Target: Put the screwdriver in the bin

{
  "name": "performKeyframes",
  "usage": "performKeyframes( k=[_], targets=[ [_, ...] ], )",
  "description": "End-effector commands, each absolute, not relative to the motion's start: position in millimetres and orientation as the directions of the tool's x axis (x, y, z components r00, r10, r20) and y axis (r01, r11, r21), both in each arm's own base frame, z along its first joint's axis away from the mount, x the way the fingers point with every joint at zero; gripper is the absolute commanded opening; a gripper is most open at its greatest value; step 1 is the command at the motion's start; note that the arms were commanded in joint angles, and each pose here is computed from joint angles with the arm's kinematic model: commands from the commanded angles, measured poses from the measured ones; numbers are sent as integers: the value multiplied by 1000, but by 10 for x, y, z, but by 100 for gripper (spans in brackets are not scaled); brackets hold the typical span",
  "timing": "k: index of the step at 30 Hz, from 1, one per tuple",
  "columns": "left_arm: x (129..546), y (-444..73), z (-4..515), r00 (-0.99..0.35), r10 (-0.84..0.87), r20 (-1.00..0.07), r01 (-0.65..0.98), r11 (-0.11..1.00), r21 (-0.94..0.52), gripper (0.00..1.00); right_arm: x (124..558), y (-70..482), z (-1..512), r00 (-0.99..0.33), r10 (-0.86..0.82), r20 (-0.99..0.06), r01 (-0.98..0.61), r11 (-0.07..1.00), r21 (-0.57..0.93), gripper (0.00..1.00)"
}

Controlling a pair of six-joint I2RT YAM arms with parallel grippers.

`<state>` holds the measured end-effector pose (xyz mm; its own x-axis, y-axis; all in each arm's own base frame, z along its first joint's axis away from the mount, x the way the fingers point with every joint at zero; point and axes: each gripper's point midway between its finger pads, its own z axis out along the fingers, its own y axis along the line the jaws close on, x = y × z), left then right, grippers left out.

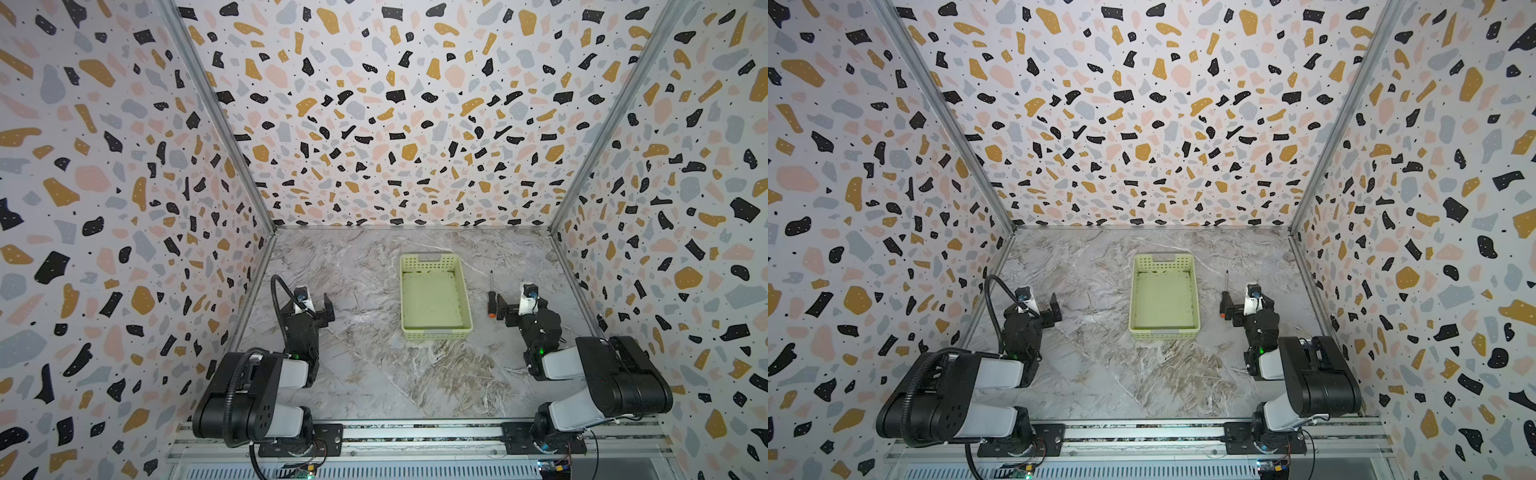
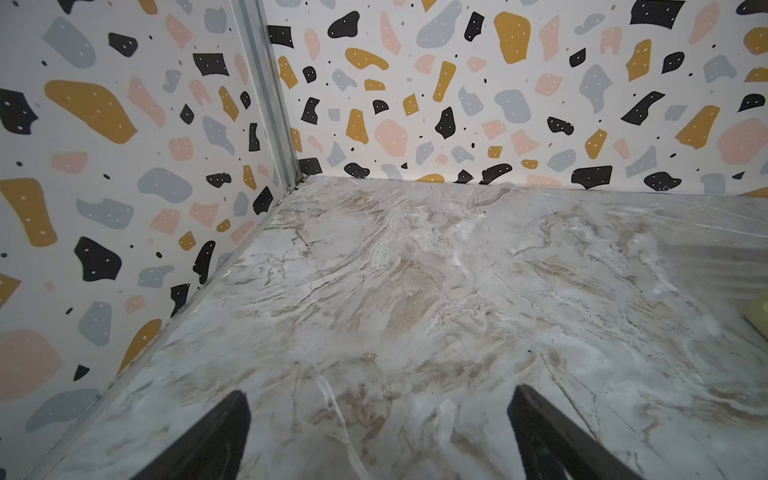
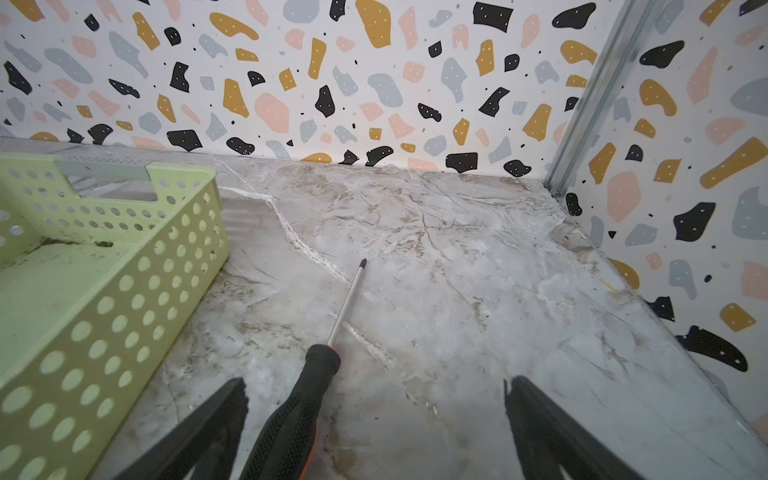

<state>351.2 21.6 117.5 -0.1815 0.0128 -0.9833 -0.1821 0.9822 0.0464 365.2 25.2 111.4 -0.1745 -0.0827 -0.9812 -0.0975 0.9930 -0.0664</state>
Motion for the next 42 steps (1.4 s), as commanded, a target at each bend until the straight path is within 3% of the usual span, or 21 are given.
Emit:
performKeyframes(
  k=[1,32,34,37,42],
  targets=[
    [3525,212,1331,-121,12,-993,-187,982,35,100,3705,253,1222,-145,-89,-985,-91,993,-76,99],
    [3564,249,1412,-104,-2,-995,-212,977,20,99,3695,246,1254,-133,-85,-987,-88,993,-74,99],
    [3719,117,1450,-191,34,-981,-132,989,60,100,3706,231,1328,-131,-80,-988,-78,994,-71,99],
    [3919,-21,1748,-231,-14,-973,-72,997,3,99,3769,167,1459,-202,-39,-979,-38,999,-32,99],
    [3905,-309,2724,-52,-155,-987,92,983,-160,100,3758,172,2056,-216,153,-964,5,988,156,99]
  ],
)
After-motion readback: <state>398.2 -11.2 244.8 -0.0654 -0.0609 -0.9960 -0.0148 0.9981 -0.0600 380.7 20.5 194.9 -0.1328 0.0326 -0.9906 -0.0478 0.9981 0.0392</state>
